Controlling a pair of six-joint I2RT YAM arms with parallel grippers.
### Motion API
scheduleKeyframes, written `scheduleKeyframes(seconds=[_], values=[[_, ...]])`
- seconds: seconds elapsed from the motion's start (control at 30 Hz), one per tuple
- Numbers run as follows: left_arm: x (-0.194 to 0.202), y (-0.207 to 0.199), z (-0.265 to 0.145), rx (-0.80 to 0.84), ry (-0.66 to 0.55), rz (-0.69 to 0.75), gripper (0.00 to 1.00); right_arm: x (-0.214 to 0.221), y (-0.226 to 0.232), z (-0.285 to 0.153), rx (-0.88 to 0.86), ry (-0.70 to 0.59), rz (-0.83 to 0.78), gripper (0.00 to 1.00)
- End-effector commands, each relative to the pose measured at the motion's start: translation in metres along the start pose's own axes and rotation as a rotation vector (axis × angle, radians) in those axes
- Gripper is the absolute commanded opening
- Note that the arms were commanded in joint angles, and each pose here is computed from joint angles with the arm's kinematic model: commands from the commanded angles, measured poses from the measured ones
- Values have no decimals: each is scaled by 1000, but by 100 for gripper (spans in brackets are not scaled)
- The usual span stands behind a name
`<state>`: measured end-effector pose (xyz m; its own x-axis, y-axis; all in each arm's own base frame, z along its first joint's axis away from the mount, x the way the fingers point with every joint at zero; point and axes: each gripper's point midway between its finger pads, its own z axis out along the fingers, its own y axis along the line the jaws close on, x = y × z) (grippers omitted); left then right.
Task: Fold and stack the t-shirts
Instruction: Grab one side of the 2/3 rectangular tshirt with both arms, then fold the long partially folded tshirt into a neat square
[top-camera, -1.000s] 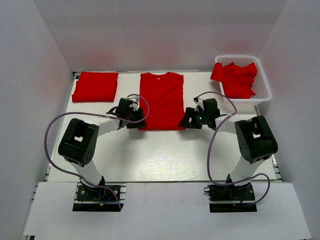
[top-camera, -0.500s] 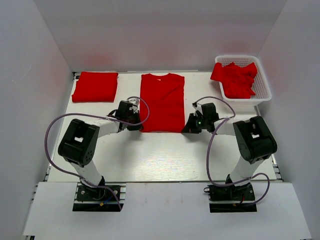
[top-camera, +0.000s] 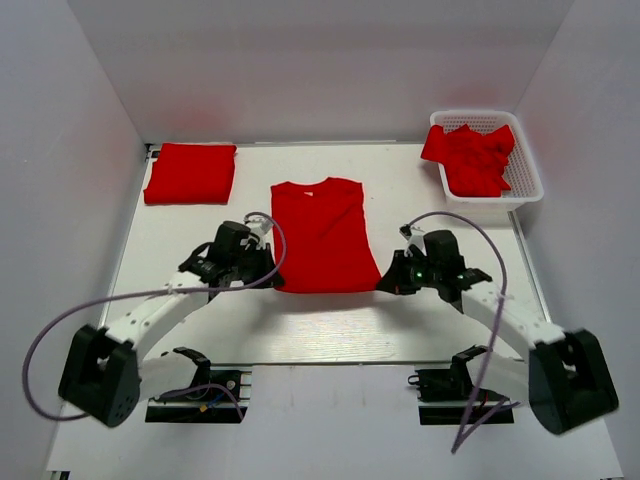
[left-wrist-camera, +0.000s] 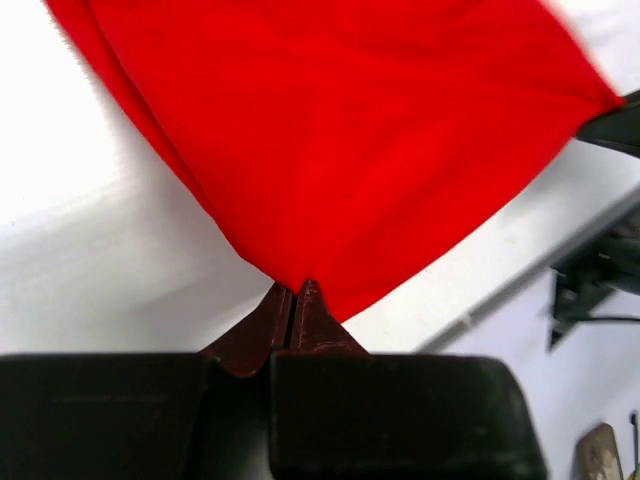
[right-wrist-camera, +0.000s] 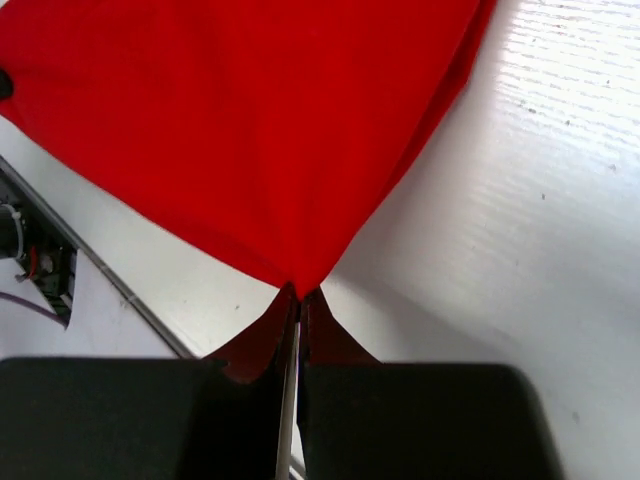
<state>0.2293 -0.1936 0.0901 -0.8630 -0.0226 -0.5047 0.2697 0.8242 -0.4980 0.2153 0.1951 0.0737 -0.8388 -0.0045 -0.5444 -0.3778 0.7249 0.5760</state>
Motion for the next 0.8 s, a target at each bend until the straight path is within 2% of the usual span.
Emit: scheduleKeyframes(seconds=[0.0, 0.03, 0.3, 0.57, 0.63, 0.77], values=[[5, -22, -33, 57, -9, -3, 0, 16, 2, -24, 50, 27, 1, 0], [-4, -28, -40, 66, -47, -2, 0, 6, 11, -33, 35, -23, -27, 0], [-49, -54, -68, 106, -195, 38, 0, -57, 51, -55, -39, -168, -140, 0], [-121, -20, -77, -184, -371, -119, 0, -122, 57, -53, 10, -269, -171, 0], [-131, -3, -75, -302, -386, -165, 0, -136, 53, -46, 43, -261, -163, 0], [-149, 13, -66, -409, -403, -188, 0, -168, 51, -38, 77, -282, -177, 0]])
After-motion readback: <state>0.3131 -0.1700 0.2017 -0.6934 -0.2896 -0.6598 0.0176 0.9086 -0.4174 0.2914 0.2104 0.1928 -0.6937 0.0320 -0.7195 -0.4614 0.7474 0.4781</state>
